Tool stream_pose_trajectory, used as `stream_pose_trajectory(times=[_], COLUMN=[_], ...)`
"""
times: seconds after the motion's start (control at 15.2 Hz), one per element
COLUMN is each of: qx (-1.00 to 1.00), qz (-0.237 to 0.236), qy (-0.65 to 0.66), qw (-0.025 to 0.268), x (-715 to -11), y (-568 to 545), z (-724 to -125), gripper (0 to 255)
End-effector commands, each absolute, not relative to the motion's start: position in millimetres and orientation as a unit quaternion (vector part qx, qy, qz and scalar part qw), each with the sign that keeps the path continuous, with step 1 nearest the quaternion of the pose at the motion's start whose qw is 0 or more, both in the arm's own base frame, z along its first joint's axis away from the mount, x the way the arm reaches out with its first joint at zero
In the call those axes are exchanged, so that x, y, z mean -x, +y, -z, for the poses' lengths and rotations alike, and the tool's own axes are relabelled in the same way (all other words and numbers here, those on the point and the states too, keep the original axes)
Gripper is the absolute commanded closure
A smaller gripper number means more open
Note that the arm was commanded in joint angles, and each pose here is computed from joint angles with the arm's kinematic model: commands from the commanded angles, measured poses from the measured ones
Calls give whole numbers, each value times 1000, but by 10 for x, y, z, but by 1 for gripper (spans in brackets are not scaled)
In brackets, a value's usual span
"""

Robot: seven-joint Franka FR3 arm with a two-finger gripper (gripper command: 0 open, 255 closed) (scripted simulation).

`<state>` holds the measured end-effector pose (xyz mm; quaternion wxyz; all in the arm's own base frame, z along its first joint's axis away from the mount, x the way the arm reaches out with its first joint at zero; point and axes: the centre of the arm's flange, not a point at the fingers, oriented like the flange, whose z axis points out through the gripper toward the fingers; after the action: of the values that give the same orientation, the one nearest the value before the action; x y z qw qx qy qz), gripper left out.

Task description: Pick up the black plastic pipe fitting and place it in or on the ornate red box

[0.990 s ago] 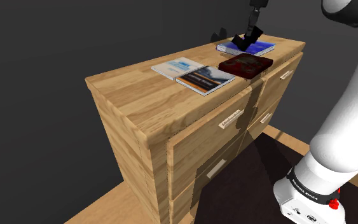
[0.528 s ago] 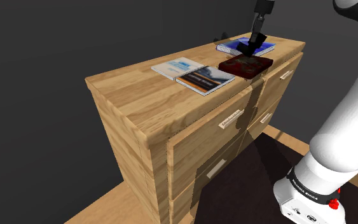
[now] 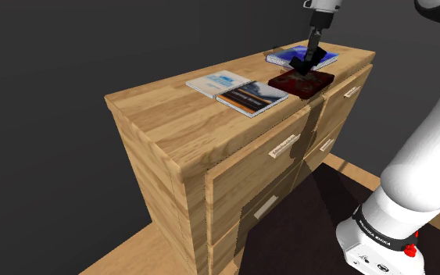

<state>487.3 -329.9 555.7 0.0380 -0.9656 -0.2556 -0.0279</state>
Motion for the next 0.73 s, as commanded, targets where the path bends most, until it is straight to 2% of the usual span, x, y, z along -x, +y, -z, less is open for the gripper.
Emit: stream_pose_trajectory(times=[0.0, 0.46, 0.53, 0.66], qx=[966, 966, 966, 966], qz=[23, 23, 23, 23], qy=[-255, -255, -255, -255], qw=[42, 42, 42, 42], x=[-4874, -4875, -4872, -4875], y=[-3294, -3294, -3299, -3291], z=[-5445, -5445, -5441, -5442], gripper=[255, 255, 0, 0])
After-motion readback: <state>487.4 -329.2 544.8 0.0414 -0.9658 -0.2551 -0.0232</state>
